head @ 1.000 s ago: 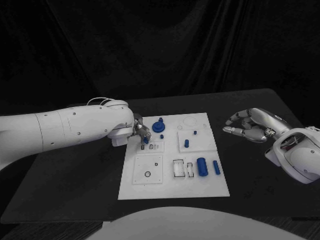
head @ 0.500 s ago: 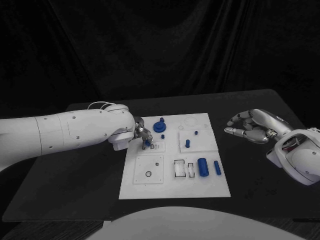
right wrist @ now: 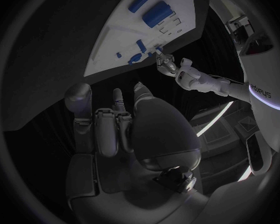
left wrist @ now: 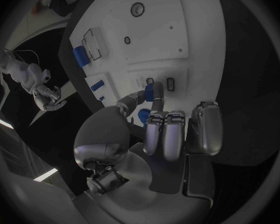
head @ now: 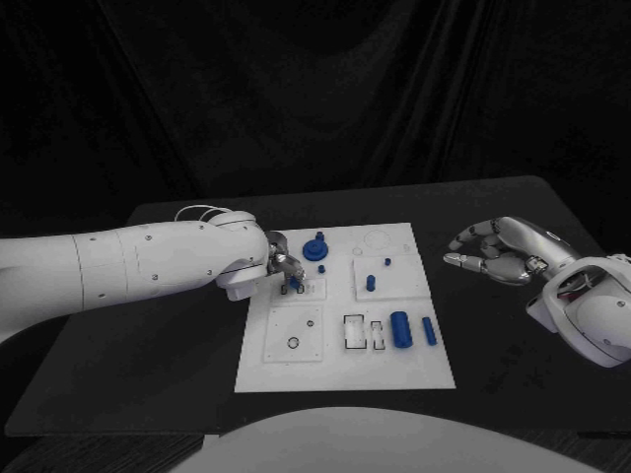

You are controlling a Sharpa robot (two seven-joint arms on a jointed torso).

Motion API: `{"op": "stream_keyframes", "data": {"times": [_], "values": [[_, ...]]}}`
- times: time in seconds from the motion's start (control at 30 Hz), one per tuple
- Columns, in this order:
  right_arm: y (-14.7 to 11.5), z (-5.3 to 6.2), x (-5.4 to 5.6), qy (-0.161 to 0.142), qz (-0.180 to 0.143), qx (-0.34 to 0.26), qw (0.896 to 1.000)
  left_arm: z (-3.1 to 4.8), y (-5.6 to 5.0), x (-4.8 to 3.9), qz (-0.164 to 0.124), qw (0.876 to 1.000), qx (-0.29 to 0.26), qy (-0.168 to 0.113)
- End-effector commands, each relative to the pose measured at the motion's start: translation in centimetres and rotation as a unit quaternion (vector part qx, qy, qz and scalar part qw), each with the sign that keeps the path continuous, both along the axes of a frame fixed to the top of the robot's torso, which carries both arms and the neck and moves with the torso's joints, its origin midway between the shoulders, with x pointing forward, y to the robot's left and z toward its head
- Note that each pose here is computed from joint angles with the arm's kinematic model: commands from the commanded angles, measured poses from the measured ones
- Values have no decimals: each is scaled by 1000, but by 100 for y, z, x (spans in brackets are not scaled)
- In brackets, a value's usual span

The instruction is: Assemble the parts on the task board

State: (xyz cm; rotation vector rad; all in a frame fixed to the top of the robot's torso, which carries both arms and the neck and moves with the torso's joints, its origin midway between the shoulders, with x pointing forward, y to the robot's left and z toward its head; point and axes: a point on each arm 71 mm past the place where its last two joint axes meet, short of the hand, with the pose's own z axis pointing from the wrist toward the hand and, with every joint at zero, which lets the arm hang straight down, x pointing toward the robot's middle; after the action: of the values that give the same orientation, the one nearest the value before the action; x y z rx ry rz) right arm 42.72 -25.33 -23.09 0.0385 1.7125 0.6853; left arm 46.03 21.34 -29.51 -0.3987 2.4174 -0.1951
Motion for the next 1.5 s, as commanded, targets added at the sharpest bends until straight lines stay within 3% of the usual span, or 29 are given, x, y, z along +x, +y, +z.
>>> {"op": "stream_keyframes", "data": {"times": [0.03, 0.6, 1.5], "values": [[-9, -13, -7, 4, -6, -3, 1000, 9, -31, 5, -1, 1000, -11, -16], [-30, -19, -15, 5, -8, -3, 1000, -91, -66, -39, -3, 1000, -14, -9], [-31, -37, -22, 7, -7, -3, 1000, -99, -36, -52, -9, 1000, -18, -6]]}}
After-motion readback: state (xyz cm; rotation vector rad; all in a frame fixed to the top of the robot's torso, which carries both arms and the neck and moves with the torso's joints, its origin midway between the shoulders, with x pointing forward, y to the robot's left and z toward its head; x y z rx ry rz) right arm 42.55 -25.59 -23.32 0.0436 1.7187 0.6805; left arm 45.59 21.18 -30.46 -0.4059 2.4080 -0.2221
